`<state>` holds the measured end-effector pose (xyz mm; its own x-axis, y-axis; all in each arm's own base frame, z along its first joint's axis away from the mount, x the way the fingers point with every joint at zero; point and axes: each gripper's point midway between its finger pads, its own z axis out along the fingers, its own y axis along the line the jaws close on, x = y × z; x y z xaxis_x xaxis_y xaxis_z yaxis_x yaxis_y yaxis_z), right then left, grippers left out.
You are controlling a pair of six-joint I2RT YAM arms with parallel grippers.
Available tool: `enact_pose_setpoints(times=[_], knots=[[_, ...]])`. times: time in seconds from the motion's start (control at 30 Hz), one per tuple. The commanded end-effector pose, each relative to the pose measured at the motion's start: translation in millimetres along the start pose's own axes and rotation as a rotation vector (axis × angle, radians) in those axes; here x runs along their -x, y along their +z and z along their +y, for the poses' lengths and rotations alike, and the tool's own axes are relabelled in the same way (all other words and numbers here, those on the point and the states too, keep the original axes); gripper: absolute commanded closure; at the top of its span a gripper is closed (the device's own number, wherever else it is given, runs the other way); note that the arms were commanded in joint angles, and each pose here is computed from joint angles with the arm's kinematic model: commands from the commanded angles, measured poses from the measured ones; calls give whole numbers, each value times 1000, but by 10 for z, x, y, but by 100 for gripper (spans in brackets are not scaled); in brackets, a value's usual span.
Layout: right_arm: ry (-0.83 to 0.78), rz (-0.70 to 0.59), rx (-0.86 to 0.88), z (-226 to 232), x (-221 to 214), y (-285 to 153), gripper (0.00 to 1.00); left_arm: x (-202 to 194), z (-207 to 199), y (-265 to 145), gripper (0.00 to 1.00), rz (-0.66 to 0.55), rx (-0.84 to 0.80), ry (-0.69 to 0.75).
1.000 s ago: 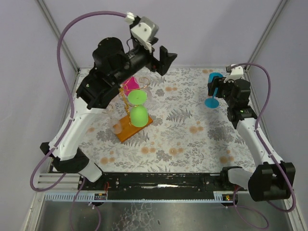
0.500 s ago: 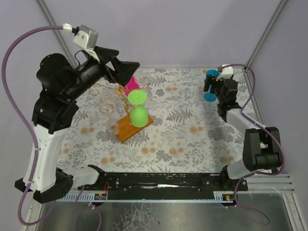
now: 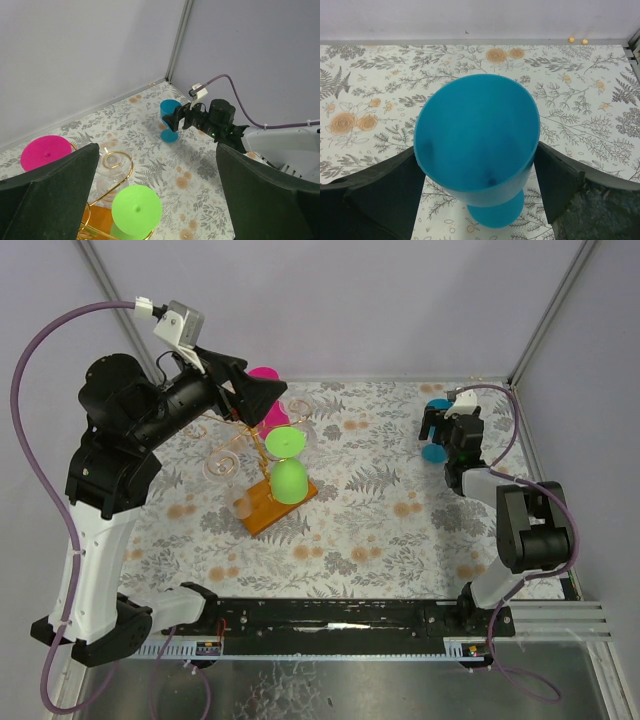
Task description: Take the wine glass off the wine glass rack
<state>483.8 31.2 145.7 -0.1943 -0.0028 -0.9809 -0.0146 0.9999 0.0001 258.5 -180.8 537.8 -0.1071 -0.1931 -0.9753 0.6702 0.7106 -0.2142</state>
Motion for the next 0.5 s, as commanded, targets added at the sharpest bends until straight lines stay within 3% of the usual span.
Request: enact_pose_setpoints(times=[0.0,0.1,0.47], knots=[[43,-93,-56,-88,167,20,8,-14,-54,-28,0,7,-33,-16],[42,-97,-71,-127,107,-3,1,-31,-66,-10,0,12,-46,-20],[60,-156,-62,-149,378,-202,1,-13,-73,23,0,-3,-60,-15]])
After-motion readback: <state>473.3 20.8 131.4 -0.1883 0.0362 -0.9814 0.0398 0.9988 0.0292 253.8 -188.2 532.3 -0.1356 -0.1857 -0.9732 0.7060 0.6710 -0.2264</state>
